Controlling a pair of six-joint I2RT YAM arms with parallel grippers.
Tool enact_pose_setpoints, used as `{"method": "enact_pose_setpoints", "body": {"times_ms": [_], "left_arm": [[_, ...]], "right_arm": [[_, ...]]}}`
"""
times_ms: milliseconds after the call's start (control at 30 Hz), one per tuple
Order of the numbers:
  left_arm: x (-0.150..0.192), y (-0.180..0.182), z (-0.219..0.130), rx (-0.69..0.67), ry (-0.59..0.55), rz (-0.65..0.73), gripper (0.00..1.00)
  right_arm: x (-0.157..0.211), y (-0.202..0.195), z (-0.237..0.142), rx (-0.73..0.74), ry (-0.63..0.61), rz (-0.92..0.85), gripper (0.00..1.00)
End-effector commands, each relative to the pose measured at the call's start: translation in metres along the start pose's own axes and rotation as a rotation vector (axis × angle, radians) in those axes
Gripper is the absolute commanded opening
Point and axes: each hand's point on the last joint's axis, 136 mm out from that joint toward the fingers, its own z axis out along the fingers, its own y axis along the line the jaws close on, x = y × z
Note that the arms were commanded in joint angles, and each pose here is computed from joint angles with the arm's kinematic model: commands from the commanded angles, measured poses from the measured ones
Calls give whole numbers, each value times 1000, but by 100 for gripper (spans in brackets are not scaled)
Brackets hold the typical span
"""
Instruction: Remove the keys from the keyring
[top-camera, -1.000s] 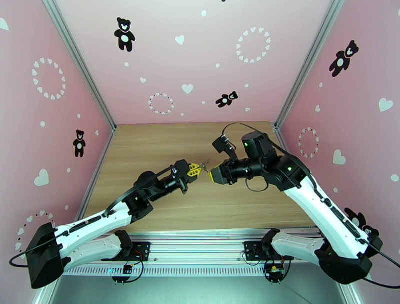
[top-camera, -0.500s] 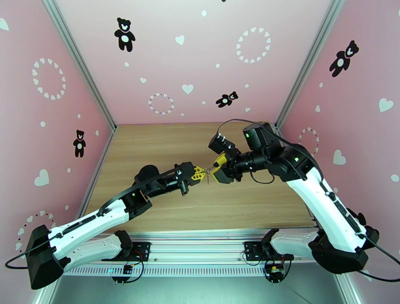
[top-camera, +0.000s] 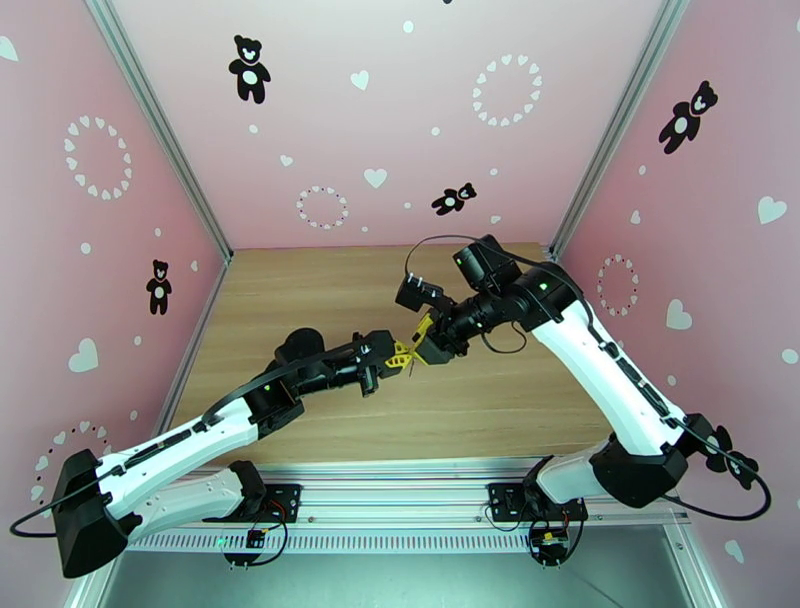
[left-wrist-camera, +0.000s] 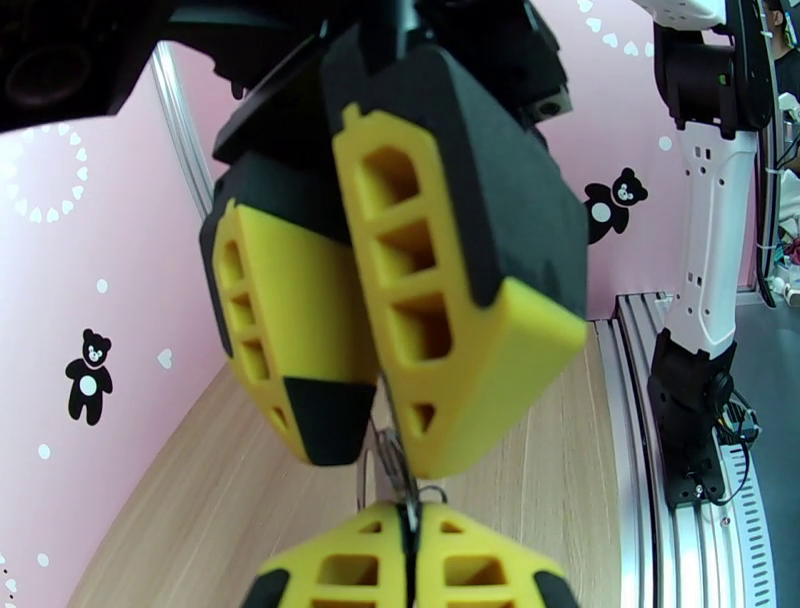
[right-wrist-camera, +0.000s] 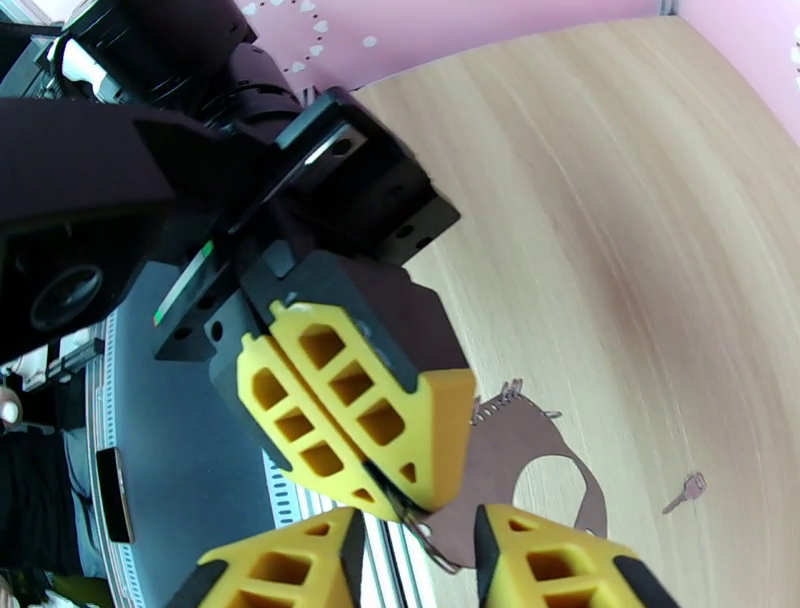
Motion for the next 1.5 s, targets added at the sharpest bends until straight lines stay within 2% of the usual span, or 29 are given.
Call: {"method": "enact_pose_setpoints", "body": {"times_ms": [0,133,233,400,567,800,1000,1367,1467], "left_arm": [[-11,7,1,-19,-19,30,0],[-9,12,1,-49,-8,30,0],[-21,20,2,-76,-26,38,0],[-23,20,3,-73,-28,37,0],[-23,20,6,-61,-18,37,0],[-20,24,8,-75,2,29,0],[-18,29,9,-101,18,7,0],[-13,35,14,-123,40,-11,0],[-13,36,14,-127,42,-12,0]], "right_arm": [[-1,14,-8,-43,-19,11,28],[1,21,-11,-61,-31,36,21],[3,28,-8,-104,-38,65,16],[3,18,-12,-23,-38,120,15],[-13,4,-21,88,-82,164,17],[-15,-13,-27,240,-72,184,21],[-18,-13,-24,273,-76,194,27],[-28,-12,-18,277,-99,207,32],[-25,-13,-13,292,-73,207,33]]}}
